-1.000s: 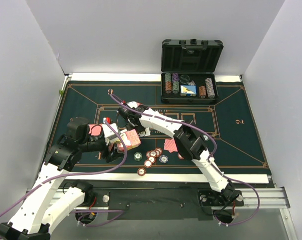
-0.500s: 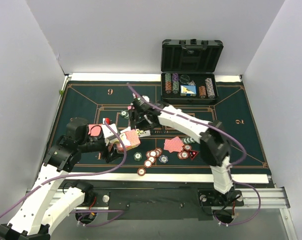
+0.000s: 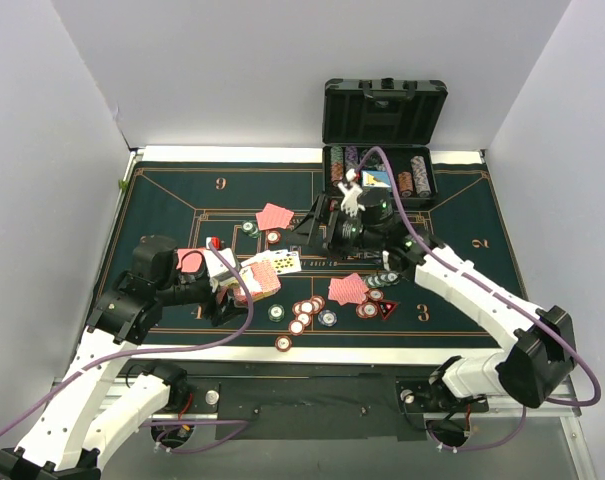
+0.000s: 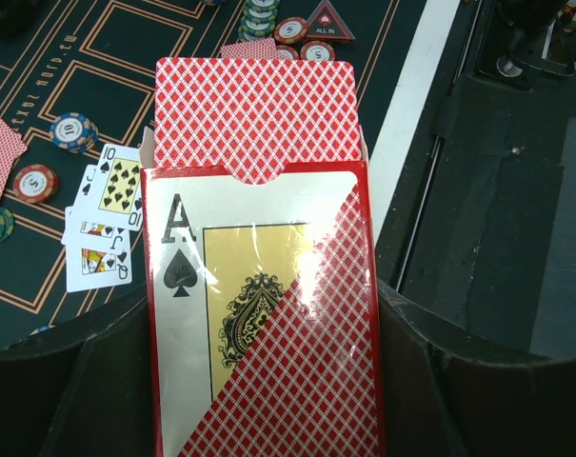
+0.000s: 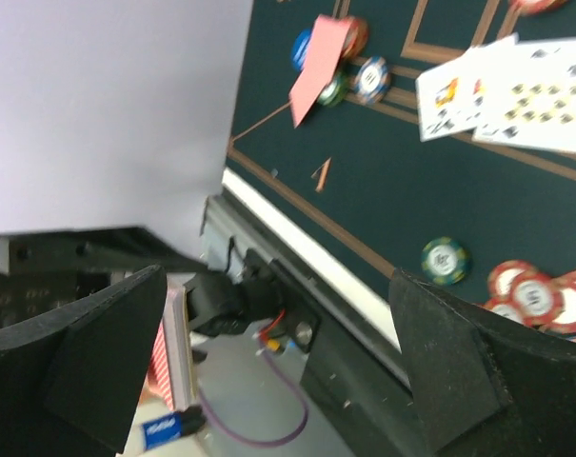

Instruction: Distribute texas hold em gaming equipment

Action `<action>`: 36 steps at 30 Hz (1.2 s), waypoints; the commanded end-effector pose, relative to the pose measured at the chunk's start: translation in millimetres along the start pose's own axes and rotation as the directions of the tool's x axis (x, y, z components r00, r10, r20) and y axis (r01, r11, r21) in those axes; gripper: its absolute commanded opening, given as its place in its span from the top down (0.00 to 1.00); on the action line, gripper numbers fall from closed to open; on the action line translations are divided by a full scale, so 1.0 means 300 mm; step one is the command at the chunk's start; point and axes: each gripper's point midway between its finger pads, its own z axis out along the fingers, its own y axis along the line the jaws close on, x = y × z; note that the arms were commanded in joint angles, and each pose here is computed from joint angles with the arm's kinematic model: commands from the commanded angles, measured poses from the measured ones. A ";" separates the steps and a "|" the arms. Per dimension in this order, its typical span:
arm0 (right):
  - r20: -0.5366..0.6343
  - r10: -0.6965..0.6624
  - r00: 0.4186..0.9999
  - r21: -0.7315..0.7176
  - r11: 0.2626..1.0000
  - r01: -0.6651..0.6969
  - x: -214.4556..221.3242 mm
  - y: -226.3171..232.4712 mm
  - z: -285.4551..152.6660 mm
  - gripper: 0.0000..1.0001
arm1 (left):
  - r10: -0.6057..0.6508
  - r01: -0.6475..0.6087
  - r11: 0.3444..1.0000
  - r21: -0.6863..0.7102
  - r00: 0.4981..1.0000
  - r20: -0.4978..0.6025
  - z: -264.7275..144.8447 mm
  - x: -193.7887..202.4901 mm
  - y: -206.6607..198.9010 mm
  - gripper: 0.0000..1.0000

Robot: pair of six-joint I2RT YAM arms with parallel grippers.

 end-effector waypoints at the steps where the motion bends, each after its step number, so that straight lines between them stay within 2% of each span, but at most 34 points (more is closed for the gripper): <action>1: -0.069 0.015 0.998 -0.246 0.969 -0.031 0.079 0.166 -0.048 0.04 | 0.066 -0.065 0.998 -0.018 0.996 0.058 -0.018 -0.076 0.013 1.00; 7: -0.110 -0.006 0.994 -0.345 0.938 -0.033 0.142 0.266 -0.036 0.05 | 0.062 -0.062 0.998 -0.014 0.996 0.062 -0.012 -0.083 0.017 1.00; 10: -0.136 -0.013 0.991 -0.350 0.936 -0.036 0.174 0.290 -0.020 0.07 | 0.065 -0.064 0.998 -0.015 0.996 0.064 -0.015 -0.088 0.017 1.00; 20: -0.212 -0.016 0.977 -0.309 0.950 -0.052 0.278 0.230 0.019 0.17 | 0.063 -0.062 0.998 -0.016 0.995 0.071 -0.016 -0.094 0.016 1.00; 24: -0.229 -0.018 0.973 -0.289 0.956 -0.050 0.302 0.204 0.028 0.25 | 0.059 -0.058 0.998 -0.013 0.995 0.075 -0.016 -0.096 0.013 1.00; 29: -0.237 -0.010 0.971 -0.280 0.958 -0.059 0.313 0.189 0.038 0.39 | 0.057 -0.056 0.998 -0.012 0.995 0.082 -0.016 -0.107 0.014 1.00; 34: -0.240 0.002 0.971 -0.273 0.959 -0.070 0.318 0.172 0.049 0.47 | 0.056 -0.055 0.998 -0.012 0.995 0.086 -0.017 -0.115 0.014 1.00; 36: -0.239 0.008 0.971 -0.265 0.961 -0.074 0.318 0.162 0.048 0.53 | 0.057 -0.057 0.998 -0.011 0.994 0.088 -0.018 -0.116 0.013 1.00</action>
